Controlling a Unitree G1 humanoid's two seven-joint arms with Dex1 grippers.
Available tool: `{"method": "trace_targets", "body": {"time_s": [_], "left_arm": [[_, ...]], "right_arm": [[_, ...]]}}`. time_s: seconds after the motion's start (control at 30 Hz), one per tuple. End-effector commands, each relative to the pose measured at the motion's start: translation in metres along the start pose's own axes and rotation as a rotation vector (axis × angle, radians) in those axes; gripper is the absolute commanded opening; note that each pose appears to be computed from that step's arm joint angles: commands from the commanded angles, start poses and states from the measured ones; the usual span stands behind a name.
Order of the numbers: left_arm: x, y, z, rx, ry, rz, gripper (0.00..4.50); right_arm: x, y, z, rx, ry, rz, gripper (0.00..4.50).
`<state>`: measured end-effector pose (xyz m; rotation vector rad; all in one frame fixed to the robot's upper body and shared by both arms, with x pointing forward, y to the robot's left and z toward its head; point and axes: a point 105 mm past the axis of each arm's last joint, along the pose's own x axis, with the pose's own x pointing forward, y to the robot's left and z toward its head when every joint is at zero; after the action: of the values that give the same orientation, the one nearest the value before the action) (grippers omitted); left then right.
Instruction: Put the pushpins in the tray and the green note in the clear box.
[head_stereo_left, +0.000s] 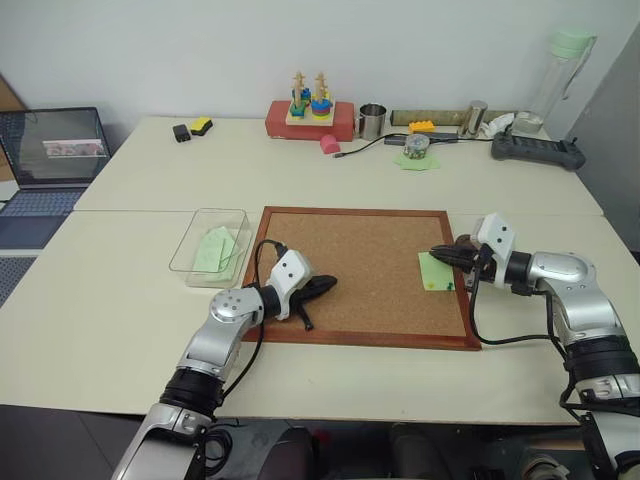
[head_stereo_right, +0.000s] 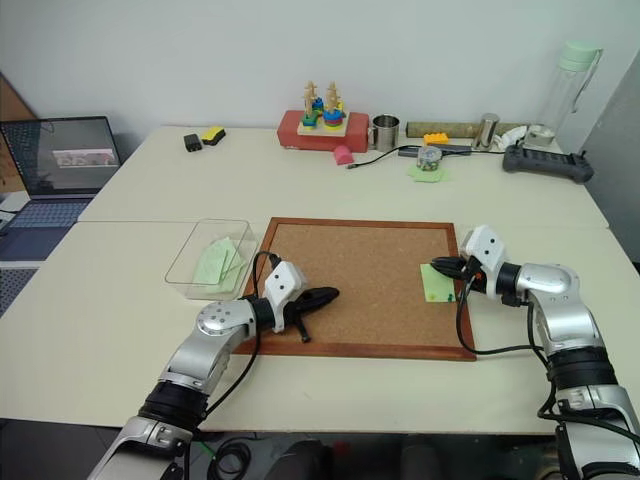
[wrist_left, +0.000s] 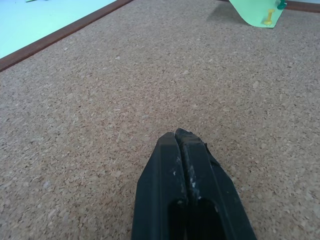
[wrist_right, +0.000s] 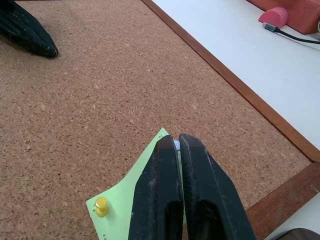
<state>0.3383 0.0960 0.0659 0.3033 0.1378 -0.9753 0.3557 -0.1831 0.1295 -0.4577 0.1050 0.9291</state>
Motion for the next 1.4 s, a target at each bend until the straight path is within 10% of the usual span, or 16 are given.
{"method": "trace_targets", "body": {"time_s": [0.03,1.03,1.4], "left_arm": [[-0.002,-0.01,-0.039,-0.072,0.145,0.002,0.0],[0.0,-0.023,-0.041,-0.076,0.156,-0.057,0.0],[0.001,-0.025,-0.037,-0.069,0.14,-0.07,0.0]], "right_arm": [[-0.003,-0.005,0.021,-0.038,-0.07,-0.025,0.03],[-0.024,-0.024,0.027,0.074,-0.107,-0.117,0.03],[-0.062,-0.066,-0.02,0.125,0.145,-0.329,0.03]]}}
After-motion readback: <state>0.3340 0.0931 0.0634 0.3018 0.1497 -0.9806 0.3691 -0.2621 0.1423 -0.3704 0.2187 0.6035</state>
